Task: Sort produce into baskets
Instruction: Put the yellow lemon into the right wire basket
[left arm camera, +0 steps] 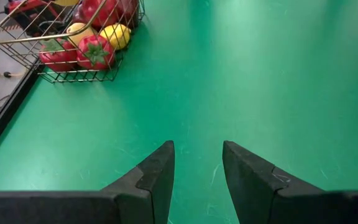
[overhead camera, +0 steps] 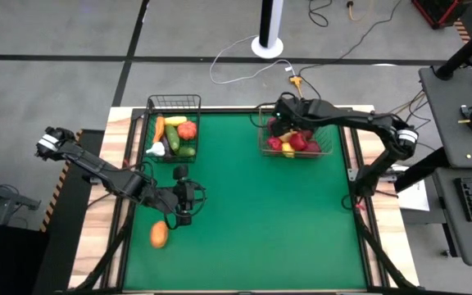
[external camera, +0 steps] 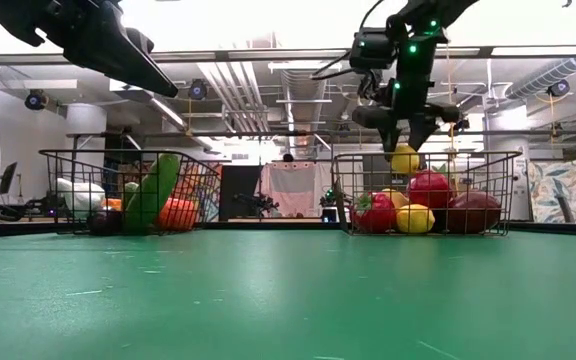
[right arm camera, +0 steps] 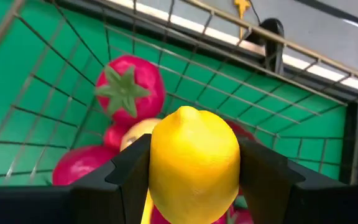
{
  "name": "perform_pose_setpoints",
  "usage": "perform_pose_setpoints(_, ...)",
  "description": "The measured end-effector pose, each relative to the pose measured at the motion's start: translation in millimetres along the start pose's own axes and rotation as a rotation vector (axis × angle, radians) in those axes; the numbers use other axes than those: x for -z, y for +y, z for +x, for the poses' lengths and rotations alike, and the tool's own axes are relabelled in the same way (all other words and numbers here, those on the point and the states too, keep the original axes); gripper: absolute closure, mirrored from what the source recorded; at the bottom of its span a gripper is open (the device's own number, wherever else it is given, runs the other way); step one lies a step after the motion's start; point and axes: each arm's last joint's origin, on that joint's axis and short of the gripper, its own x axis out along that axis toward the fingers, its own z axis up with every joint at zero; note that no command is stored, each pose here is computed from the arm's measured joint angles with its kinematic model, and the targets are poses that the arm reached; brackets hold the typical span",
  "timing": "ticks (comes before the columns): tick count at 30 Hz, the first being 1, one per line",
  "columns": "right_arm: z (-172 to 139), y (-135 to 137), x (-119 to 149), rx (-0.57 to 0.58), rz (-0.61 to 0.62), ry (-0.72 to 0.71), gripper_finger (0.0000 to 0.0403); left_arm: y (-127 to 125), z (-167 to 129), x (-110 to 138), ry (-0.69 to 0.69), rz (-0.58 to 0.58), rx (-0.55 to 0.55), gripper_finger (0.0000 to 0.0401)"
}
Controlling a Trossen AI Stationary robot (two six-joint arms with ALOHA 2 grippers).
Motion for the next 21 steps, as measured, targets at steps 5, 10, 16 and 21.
perform_pose_setpoints(5,1.2,1.7,-1.2,-0.009,0.008,-0.026,0.0202,0.0,0.0,0.0,0.0,-0.008,0.0,0.0281)
perform_pose_setpoints(10,1.4,1.8,-1.3,-0.008,0.008,-0.028,0.0202,0.0,0.0,0.0,0.0,-0.036,0.0,0.0281)
perform_pose_setpoints(16,3.7,1.1,0.6,0.008,0.005,-0.033,0.0202,0.0,-0.1,0.0,0.001,-0.068,0.003,0.0281)
perform_pose_setpoints(21,11.9,2.5,5.0,-0.002,0.013,-0.045,0.0177,-0.3,-0.1,0.0,0.003,-0.104,0.011,0.0281)
